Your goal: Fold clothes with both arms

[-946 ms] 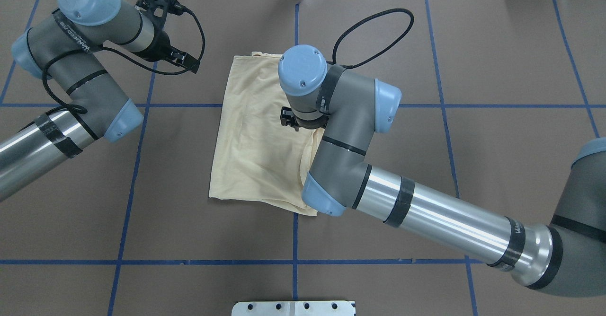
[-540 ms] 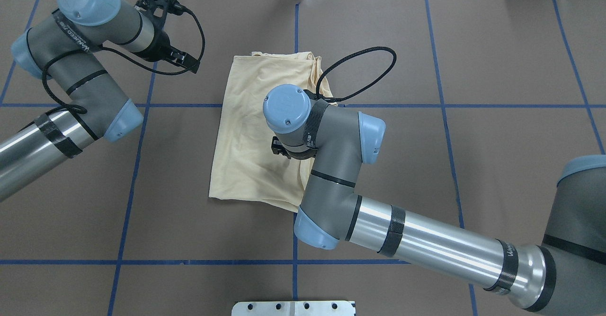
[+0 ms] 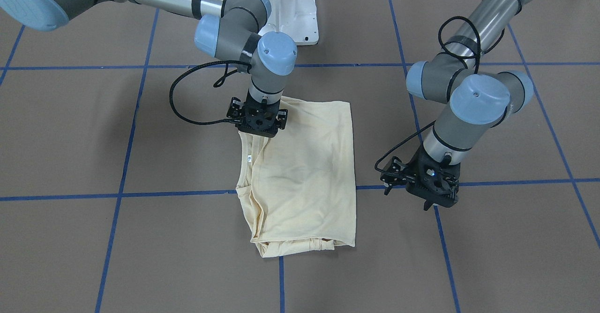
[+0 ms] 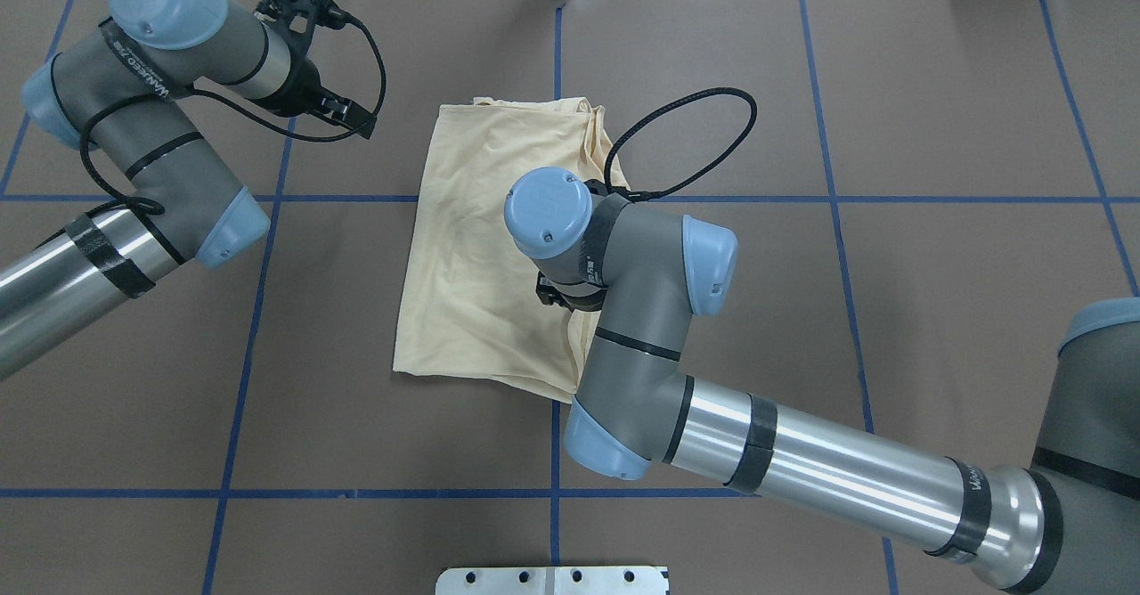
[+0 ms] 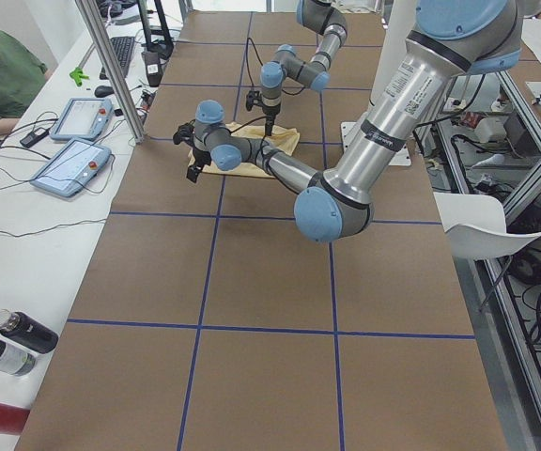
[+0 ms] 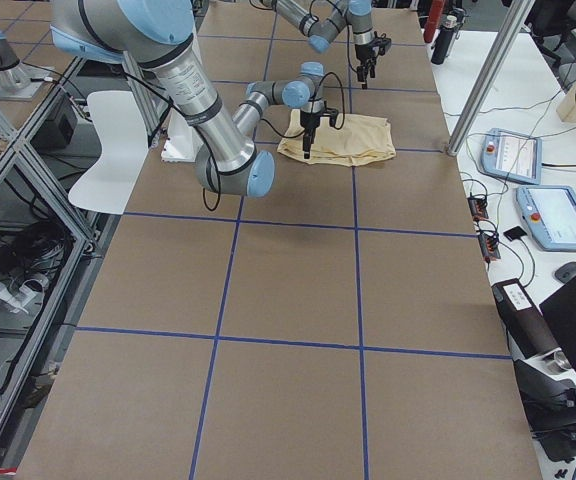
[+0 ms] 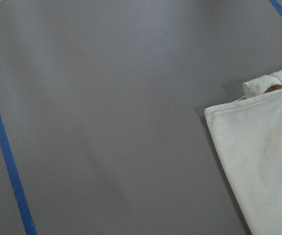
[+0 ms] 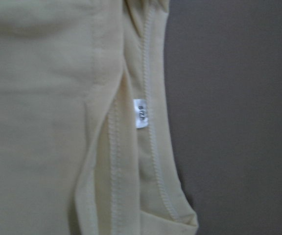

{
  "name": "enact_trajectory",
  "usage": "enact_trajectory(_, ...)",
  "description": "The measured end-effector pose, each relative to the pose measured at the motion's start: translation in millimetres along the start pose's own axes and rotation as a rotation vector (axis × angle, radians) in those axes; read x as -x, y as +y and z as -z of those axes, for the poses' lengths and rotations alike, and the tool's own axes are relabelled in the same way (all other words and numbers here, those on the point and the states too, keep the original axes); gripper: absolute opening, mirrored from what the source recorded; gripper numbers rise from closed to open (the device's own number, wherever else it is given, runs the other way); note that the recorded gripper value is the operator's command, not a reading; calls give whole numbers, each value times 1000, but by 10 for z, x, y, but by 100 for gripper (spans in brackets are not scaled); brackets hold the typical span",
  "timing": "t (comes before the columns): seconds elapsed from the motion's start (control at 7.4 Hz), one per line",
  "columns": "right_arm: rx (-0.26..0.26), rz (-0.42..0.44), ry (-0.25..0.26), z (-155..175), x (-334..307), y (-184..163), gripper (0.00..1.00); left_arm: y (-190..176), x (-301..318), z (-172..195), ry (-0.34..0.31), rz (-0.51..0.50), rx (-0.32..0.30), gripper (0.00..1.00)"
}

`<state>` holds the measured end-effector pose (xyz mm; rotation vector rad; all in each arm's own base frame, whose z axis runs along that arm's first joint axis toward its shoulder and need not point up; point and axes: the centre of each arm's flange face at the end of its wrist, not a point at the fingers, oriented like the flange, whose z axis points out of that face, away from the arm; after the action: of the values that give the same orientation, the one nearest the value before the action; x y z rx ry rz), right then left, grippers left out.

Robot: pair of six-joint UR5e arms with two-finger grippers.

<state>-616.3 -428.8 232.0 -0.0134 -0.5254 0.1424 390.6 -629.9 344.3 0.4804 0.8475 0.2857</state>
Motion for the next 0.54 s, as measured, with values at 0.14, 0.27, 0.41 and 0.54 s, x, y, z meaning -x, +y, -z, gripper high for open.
enact_trajectory(0.14,-4,29,8,-50,-299,92,100,-3,-4,1,1,0,0,100)
enact_trajectory(0.27,-16,52,11,-96,-610,201,100,-6,-8,5,1,-1,-1,100)
enact_trajectory(0.41,-30,69,-2,-60,-822,291,100,-10,-18,17,3,1,-3,100)
enact_trajectory(0.54,-43,73,-33,58,-904,340,100,8,-39,57,8,14,-9,100)
